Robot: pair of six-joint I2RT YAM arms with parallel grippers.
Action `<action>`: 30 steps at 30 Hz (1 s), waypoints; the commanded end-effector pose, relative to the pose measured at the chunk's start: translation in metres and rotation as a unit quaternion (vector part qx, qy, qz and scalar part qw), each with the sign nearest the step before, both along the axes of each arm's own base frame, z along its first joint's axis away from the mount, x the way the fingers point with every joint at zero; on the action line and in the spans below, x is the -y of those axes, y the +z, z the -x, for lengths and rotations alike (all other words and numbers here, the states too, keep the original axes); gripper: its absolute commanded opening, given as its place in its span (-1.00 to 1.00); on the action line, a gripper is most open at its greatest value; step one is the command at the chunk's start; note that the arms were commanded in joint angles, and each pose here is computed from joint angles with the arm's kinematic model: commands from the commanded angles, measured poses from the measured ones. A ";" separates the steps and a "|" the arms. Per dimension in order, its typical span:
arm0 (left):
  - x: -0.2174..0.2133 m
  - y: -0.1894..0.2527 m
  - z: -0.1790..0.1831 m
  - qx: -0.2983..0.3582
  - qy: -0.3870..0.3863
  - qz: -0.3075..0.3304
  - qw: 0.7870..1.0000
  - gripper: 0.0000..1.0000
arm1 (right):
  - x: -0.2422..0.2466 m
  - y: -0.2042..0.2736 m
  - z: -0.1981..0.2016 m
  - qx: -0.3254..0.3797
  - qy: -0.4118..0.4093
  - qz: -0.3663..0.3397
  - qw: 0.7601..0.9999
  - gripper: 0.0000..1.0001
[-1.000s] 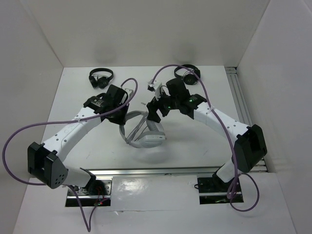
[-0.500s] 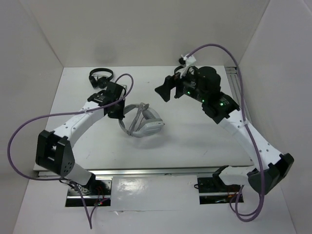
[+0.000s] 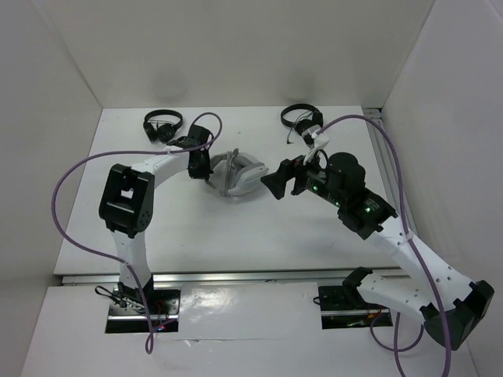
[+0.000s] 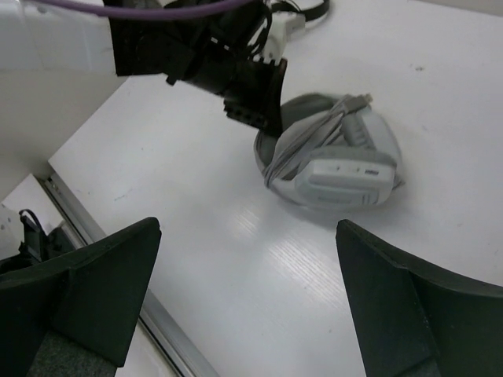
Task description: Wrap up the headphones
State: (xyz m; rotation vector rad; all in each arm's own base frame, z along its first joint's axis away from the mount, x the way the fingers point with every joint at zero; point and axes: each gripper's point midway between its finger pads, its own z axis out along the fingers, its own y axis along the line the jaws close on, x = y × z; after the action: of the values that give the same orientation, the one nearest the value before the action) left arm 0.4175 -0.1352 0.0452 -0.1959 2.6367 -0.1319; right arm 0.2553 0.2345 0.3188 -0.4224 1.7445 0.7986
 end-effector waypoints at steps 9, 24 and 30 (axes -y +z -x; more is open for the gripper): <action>0.025 -0.014 -0.032 0.010 0.023 0.019 0.999 -0.58 | -0.014 0.012 0.019 0.023 0.021 -0.026 0.999 1.00; -0.008 0.146 0.001 0.195 0.084 0.066 0.975 1.00 | -0.005 0.022 0.028 -0.004 -0.022 -0.037 0.999 1.00; -0.019 0.229 0.069 0.274 0.037 0.099 0.956 1.00 | 0.024 0.021 0.029 -0.042 -0.082 0.021 0.996 1.00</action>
State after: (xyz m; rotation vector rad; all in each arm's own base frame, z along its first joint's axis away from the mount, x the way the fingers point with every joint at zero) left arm 0.3799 -0.1233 0.2559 -0.3327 2.0874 -0.3573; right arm 0.2279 0.2311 0.3266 -0.3397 1.8232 0.7515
